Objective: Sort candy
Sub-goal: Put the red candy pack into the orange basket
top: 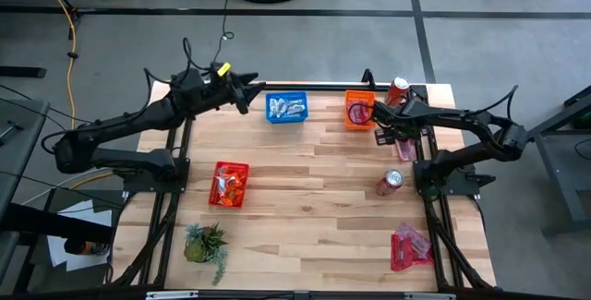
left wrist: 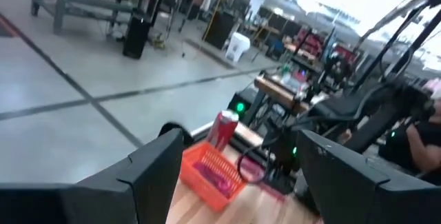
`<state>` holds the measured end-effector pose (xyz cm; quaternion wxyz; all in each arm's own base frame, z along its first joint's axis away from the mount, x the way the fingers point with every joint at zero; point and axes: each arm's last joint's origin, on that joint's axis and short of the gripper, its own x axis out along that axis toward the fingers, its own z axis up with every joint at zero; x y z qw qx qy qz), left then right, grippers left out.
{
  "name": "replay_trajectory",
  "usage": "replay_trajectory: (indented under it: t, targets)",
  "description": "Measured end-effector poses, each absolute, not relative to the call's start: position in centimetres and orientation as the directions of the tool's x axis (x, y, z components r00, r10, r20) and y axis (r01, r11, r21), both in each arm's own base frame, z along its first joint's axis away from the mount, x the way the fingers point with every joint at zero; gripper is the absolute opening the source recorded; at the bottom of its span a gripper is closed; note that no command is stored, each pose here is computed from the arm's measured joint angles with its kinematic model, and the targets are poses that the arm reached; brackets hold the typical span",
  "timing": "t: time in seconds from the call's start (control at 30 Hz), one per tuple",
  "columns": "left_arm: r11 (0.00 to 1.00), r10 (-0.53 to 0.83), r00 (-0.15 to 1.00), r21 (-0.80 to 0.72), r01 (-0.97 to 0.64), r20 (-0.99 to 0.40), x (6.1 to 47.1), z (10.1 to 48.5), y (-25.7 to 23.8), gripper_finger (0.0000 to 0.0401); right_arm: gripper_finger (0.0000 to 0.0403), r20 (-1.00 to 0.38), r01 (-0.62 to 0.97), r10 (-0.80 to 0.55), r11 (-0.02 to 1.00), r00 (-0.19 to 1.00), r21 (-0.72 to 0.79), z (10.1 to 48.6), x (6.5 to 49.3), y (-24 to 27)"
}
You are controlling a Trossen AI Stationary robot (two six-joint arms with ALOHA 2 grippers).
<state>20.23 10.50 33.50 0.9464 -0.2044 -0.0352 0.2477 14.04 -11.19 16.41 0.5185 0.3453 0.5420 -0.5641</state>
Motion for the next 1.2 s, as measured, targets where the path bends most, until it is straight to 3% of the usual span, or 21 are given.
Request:
replay_trajectory:
  t: [0.27, 0.67, 0.8, 0.9, 1.07, 1.2]
  targets:
    - [0.788, 0.517, 0.856, -0.405, -0.463, 0.028, 19.7, 34.2, 11.2, 0.0271, 0.0202, -0.932, 0.960, -0.274, 0.080, -0.238, -0.269, 16.3, 14.3, -11.6]
    - [0.830, 0.442, 0.897, -0.391, -0.397, 0.027, 18.7, 34.3, 12.5, 0.0271, 0.0181, -0.929, 0.936, -0.147, 0.039, -0.341, -0.350, 12.9, 15.4, -12.2]
    - [0.842, 0.465, 0.883, -0.337, -0.421, 0.058, 17.8, 34.8, 12.8, 0.0271, 0.0172, -0.924, 0.924, -0.116, 0.081, -0.363, -0.373, 12.2, 15.5, -12.2]
    - [0.850, 0.476, 0.872, -0.317, -0.421, 0.115, 16.9, 35.6, 12.8, 0.0271, 0.0137, -0.925, 0.919, -0.106, 0.114, -0.365, -0.376, 12.0, 15.6, -12.1]
    - [0.859, 0.491, 0.852, -0.264, -0.439, 0.183, 15.1, 36.8, 12.7, 0.0271, 0.0022, -0.921, 0.904, -0.079, 0.176, -0.381, -0.389, 12.8, 15.7, -10.9]
    - [0.858, 0.501, 0.847, -0.224, -0.462, 0.175, 14.5, 36.9, 12.5, 0.0271, 0.0025, -0.935, 0.910, -0.126, 0.220, -0.331, -0.351, 16.1, 16.5, -10.0]
